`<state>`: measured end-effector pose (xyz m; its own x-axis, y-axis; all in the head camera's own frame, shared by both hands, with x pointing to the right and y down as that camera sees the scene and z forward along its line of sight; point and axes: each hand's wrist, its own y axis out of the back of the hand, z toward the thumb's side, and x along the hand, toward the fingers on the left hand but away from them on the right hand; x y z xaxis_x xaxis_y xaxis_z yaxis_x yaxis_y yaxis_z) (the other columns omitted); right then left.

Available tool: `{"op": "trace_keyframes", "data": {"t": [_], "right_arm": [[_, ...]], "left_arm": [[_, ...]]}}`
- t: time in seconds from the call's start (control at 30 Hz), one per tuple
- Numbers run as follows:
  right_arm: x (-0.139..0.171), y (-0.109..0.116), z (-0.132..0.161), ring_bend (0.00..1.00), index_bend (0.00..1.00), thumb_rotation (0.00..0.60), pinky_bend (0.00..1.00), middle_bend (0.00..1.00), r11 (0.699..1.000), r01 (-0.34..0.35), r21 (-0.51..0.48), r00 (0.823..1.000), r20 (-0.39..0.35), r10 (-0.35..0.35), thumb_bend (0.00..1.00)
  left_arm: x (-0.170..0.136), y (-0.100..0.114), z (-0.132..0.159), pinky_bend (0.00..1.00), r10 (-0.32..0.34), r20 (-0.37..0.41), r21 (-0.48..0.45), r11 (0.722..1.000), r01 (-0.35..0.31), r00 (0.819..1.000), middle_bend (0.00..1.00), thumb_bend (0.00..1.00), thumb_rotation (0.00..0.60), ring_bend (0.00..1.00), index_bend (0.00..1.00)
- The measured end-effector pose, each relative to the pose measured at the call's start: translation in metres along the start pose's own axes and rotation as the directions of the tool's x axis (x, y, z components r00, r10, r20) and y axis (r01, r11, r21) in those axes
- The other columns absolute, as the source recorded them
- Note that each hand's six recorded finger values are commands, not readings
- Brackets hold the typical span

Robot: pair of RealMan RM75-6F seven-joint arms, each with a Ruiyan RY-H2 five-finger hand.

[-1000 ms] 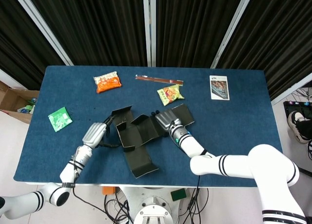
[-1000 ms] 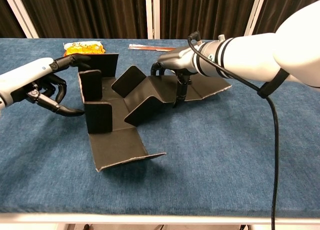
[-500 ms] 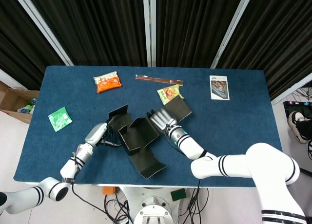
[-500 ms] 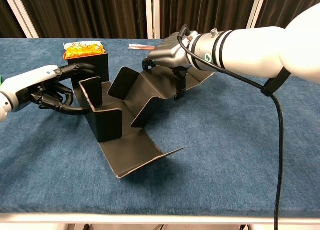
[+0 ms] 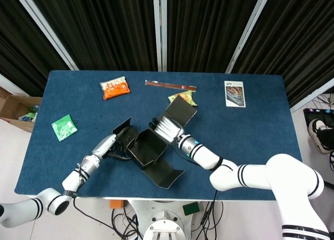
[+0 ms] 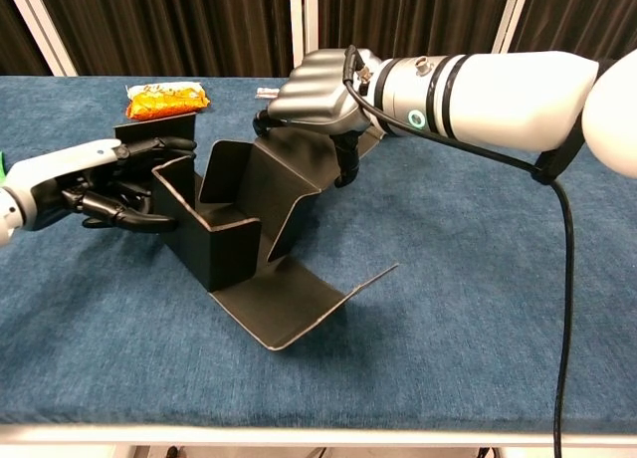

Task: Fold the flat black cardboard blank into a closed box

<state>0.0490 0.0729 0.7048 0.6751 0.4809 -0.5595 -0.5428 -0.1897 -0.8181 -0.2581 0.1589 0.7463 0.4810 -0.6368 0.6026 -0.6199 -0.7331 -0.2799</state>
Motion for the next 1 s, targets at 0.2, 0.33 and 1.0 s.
{"op": "trace_keyframes", "data": {"t": [0.2, 0.33, 1.0], "right_arm": [[-0.001, 0.010, 0.005, 0.73, 0.37, 0.600, 1.00, 0.39, 0.995, 0.056, 0.088, 0.998, -0.045, -0.053, 0.27], [-0.001, 0.017, 0.009, 0.73, 0.37, 0.600, 1.00, 0.39, 0.985, 0.092, 0.143, 0.994, -0.075, -0.082, 0.27], [-0.010, 0.024, 0.007, 0.73, 0.37, 0.600, 1.00, 0.38, 0.954, 0.207, 0.215, 0.975, -0.129, -0.182, 0.27]], "left_arm": [[0.000, -0.003, -0.001, 0.93, -0.010, -0.003, -0.022, 1.000, 0.010, 1.000, 0.02, 0.00, 0.469, 0.64, 0.00], [0.000, -0.006, -0.001, 0.93, -0.019, -0.002, -0.049, 0.999, 0.019, 1.000, 0.02, 0.00, 0.468, 0.64, 0.00], [0.009, -0.022, -0.006, 0.93, -0.049, 0.022, -0.137, 0.989, 0.052, 0.999, 0.03, 0.00, 0.476, 0.64, 0.03]]}}
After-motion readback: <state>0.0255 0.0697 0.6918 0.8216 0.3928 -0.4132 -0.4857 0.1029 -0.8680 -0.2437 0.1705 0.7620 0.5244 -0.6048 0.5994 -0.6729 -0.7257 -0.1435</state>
